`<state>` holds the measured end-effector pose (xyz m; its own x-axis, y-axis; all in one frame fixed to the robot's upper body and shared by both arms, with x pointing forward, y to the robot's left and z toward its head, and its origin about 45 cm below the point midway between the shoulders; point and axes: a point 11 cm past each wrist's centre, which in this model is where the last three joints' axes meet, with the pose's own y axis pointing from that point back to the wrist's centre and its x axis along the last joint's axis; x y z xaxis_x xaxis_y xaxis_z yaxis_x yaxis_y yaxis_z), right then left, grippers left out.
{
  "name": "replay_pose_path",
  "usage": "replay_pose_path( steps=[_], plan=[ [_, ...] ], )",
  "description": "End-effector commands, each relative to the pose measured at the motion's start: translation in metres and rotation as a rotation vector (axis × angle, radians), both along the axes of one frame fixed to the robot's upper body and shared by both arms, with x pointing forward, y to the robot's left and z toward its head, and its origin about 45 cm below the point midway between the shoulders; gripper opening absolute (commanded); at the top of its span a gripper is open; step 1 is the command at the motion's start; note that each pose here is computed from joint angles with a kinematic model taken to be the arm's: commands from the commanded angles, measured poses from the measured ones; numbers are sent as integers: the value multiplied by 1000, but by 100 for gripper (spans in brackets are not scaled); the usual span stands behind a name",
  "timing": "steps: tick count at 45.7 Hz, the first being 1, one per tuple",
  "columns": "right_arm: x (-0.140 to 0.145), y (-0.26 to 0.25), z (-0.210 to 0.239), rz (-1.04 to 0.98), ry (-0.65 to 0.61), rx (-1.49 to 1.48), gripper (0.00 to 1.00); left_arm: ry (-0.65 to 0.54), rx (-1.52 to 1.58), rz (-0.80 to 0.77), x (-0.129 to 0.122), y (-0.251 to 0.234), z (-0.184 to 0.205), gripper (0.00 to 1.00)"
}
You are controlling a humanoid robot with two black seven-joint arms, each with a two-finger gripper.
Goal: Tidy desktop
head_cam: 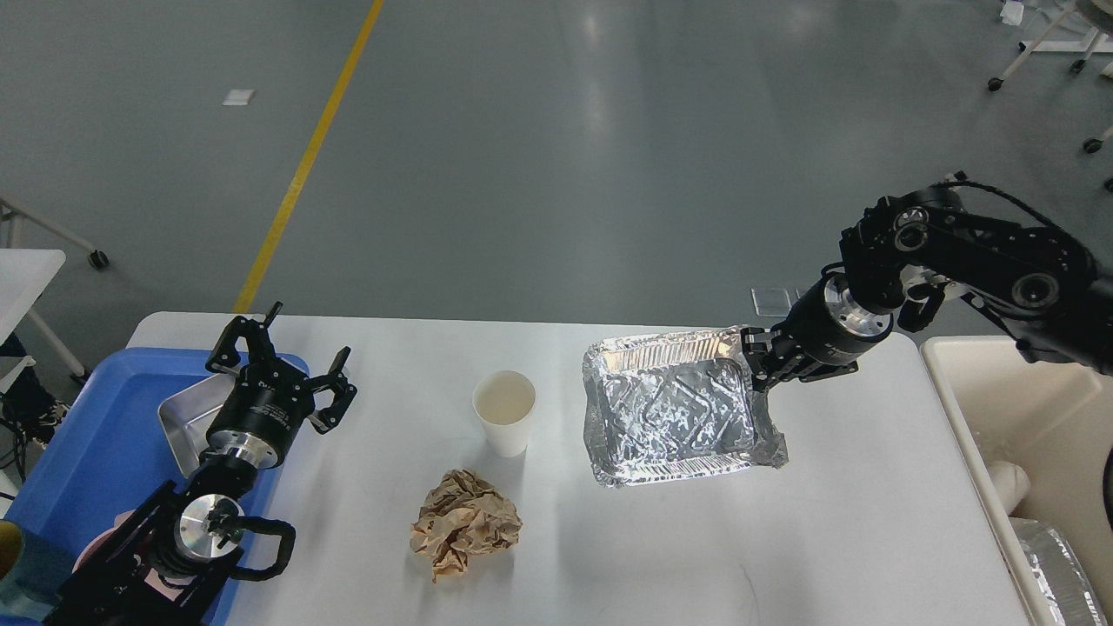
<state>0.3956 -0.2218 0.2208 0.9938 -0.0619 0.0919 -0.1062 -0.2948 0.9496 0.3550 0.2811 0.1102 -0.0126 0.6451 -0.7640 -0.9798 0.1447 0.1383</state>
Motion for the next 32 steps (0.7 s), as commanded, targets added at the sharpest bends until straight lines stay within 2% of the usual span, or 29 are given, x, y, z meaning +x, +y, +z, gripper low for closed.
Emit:
replay_pose_path(
  steps=[1,32],
  plan=[
    [0,15,-4,22,26,0,0,-2,0,-1,0,0,0,97],
    [-2,-1,-20,-96,96,-4,0,-3,18,-12,-1,-1,0,97]
  ],
)
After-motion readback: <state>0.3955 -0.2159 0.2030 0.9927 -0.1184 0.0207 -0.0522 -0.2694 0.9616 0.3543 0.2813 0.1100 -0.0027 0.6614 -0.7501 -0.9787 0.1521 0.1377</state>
